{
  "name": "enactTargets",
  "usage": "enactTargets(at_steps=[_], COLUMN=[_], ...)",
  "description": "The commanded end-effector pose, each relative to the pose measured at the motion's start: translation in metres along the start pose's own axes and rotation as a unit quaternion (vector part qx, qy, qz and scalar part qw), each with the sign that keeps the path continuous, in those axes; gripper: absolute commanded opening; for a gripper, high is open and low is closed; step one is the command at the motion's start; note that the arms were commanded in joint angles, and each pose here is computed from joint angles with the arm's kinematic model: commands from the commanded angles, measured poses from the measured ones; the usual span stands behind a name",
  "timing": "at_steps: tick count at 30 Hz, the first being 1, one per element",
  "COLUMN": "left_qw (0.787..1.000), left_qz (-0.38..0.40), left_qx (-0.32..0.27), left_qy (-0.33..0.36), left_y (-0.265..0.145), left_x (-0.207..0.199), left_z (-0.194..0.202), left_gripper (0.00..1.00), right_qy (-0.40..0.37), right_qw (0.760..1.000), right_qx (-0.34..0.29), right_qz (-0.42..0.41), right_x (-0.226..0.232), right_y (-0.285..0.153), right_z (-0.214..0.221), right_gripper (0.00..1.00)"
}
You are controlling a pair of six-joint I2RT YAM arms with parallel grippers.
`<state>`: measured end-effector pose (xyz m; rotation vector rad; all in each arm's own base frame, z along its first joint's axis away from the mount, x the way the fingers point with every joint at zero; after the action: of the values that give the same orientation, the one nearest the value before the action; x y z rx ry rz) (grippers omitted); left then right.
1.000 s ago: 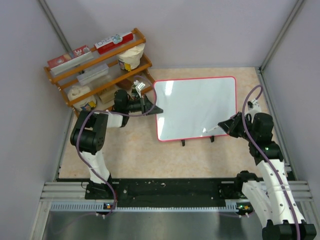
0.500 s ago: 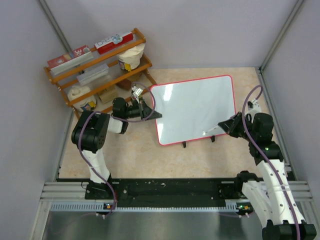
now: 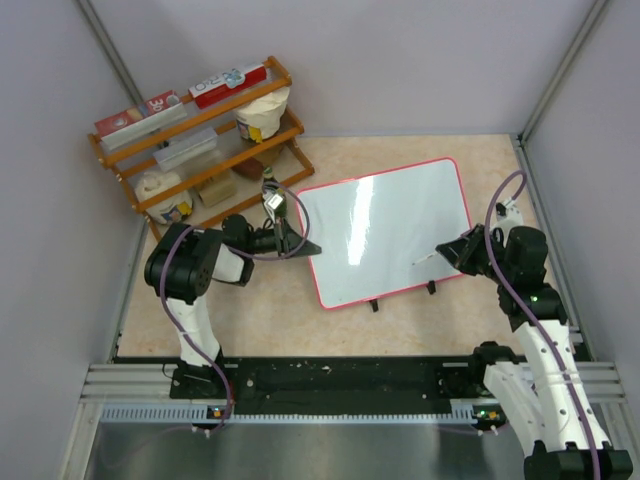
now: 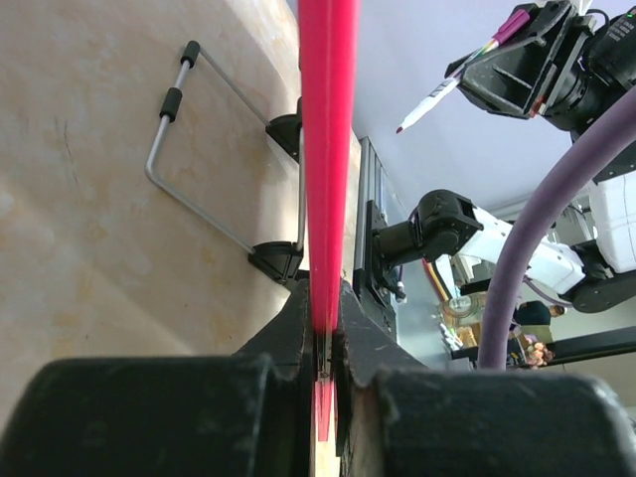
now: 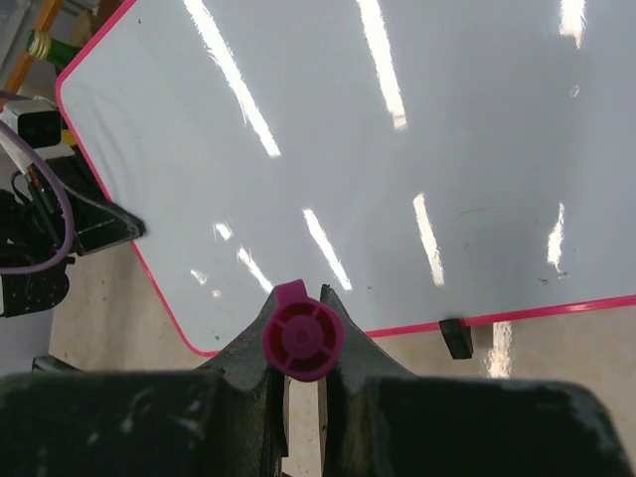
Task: Write a sentence on the whiteboard
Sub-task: Move the whiteboard to the center of the board.
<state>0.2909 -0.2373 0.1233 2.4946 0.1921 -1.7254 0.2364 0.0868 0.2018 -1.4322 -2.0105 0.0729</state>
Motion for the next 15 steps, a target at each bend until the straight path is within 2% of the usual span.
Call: enactTargets(at_steps=[1, 5, 9, 12, 15], left_qw=[0.991, 0.993, 0.992, 0.985, 0.982], left_qz=[0.061, 0.041, -0.036, -0.097, -0.111], left_qx=[0.055, 0.045, 0.035, 0.035, 0.033], left_qy=[0.104, 0.104, 0.117, 0.140, 0.153], left_y=[-0.009, -0.008, -0.007, -0.008, -0.009], left_x=[-0.027, -0.020, 0.000, 0.005, 0.002], left_z=[0.031, 0.029, 0.022, 0.014, 0.009], left_gripper=[0.00, 0.00, 0.00, 0.06, 0.17], right_qy=[-0.016, -0.014, -0.014, -0.014, -0.012], right_qw=[0.999, 0.999, 0.999, 0.999, 0.999], right_qx=[-0.046, -0.044, -0.044, -0.043, -0.041], right_qz=[-0.020, -0.020, -0.019, -0.017, -0.016], right_x=[0.015, 0.014, 0.014, 0.013, 0.012], right_y=[-0.010, -0.010, -0.011, -0.010, -0.009], right_z=[-0.029, -0.027, -0.026, -0.025, -0.023], right_gripper=[0.00, 0.00, 0.00, 0.00, 0.00])
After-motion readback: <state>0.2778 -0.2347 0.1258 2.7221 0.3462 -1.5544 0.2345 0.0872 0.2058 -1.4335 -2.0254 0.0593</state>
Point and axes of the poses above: each gripper's point midway between its finger pads, its own y axis out along the fingers, its own x axis along the line the jaws close on, z = x × y, the point moved 1 cm from there along -y, back along the fingers, and after that the axes turned 9 degrees about -y, right-handed, at the moved point
